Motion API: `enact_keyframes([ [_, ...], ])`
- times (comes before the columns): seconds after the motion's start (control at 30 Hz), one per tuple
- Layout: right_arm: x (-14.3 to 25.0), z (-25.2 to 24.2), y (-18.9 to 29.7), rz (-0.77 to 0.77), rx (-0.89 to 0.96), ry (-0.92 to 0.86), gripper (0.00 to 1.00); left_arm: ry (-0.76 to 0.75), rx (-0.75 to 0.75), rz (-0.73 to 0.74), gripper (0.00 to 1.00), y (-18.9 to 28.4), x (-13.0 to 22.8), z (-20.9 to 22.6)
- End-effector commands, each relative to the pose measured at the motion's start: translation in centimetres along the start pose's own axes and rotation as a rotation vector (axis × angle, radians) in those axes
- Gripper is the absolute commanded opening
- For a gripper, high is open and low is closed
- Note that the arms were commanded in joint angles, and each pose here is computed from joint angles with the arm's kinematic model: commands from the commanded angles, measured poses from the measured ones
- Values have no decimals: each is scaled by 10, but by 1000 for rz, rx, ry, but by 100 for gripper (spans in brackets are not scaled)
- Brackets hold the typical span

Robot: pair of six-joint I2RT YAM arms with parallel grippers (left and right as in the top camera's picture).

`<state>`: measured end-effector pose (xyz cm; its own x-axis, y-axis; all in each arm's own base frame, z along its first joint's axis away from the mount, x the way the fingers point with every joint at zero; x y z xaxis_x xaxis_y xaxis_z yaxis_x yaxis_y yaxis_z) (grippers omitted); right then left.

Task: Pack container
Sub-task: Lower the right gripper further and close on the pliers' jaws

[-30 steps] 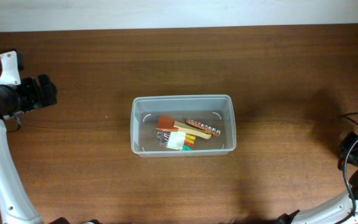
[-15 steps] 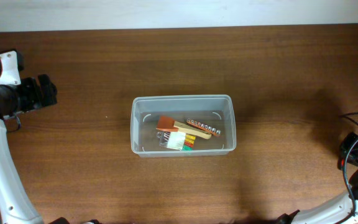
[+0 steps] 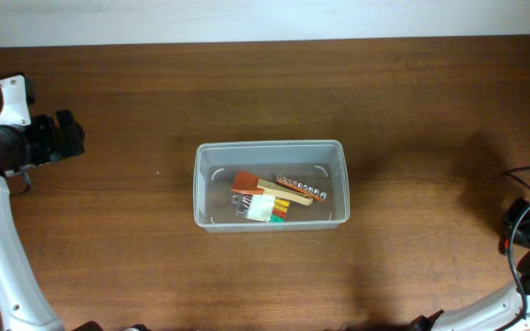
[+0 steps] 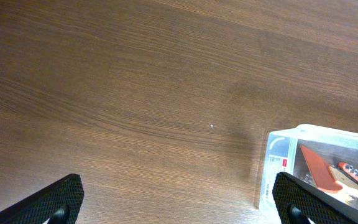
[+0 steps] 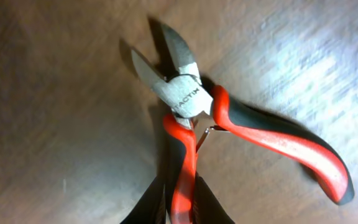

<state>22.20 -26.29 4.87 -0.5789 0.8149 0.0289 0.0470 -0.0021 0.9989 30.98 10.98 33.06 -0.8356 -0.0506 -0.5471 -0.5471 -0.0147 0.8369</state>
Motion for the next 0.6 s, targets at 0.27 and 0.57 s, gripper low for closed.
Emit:
enact_keyframes([
  [0.27,-22,-3,42,-23,28,-10,13,8,3,-22,99,5,-5,0],
  [0.57,-26,28,72,-37,25,120,13,8,3,-22,99,5,-5,0],
])
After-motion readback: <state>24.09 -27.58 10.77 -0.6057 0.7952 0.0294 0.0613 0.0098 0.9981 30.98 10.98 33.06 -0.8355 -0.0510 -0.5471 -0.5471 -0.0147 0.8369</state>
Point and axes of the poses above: each gripper's point midway between its finger pads, its own y axis back along the fingers, its own z axis along the line the jaws close on, x = y × z, the point moved 5 cm from there along y, back along the fingers, and after that the axes turned 10 degrees about -y, right-handed, at the moved point
